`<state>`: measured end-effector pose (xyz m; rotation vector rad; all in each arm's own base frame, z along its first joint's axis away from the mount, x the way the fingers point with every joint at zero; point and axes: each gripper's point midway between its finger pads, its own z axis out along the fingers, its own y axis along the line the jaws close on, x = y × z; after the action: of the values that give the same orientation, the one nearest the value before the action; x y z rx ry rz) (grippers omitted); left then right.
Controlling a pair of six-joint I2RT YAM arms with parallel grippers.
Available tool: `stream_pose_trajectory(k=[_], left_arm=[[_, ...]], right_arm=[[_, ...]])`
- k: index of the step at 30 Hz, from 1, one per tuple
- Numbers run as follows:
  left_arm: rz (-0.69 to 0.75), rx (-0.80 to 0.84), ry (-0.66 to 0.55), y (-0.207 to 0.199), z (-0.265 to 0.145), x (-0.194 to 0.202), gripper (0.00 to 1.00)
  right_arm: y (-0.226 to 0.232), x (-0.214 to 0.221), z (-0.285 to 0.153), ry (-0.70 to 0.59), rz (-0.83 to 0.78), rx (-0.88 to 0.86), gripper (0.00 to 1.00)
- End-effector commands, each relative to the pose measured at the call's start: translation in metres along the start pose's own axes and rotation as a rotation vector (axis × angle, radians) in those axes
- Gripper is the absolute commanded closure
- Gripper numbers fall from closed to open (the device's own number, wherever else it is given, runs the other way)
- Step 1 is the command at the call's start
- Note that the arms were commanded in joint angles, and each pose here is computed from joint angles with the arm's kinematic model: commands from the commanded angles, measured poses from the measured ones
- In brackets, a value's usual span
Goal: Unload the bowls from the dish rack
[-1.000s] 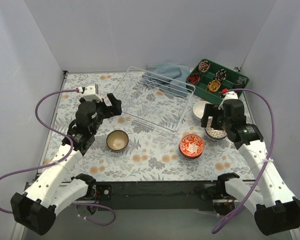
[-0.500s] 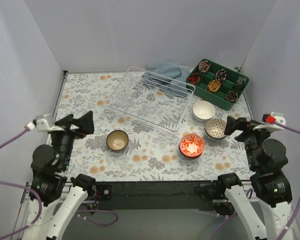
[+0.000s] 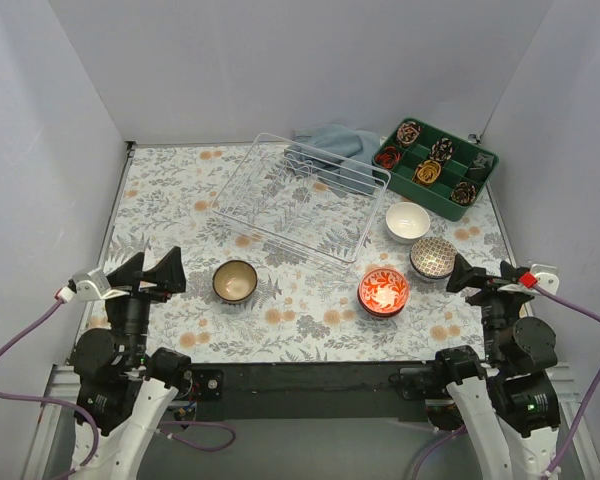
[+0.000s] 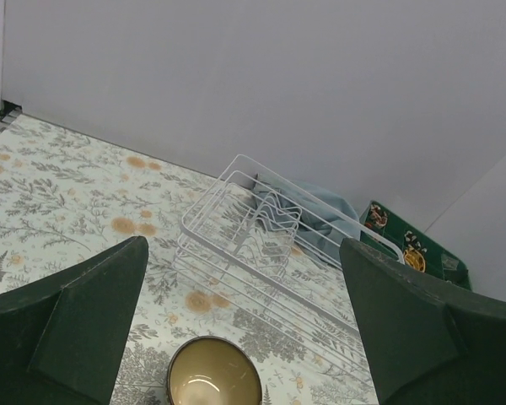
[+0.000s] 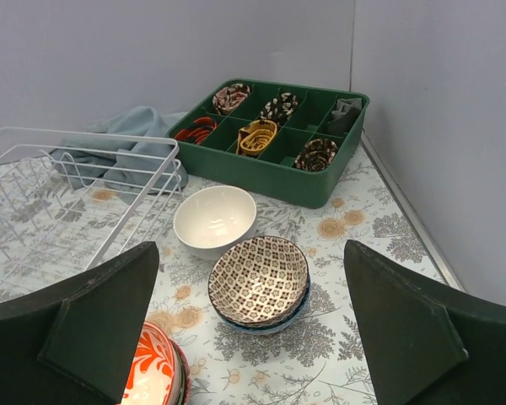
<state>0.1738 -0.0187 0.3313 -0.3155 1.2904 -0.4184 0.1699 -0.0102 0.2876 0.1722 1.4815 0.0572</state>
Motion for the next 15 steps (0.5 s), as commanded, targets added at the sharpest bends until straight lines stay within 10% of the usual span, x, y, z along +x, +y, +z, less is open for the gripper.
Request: stream_pose_trajectory(k=[1,15], left_arm=[[-0.049,0.001,-0.101,0.005,-0.014,-0.017,0.02],[-0.059,-0.027,-0.088,0.012,-0.005,0.000,0.02]], right_arm=[[-0.005,-0.021,-0.008,-0.154,0.023,0.002,0.01],[-0.005,-0.003,-0.002,-0.161,0.022,-0.002,0.01]])
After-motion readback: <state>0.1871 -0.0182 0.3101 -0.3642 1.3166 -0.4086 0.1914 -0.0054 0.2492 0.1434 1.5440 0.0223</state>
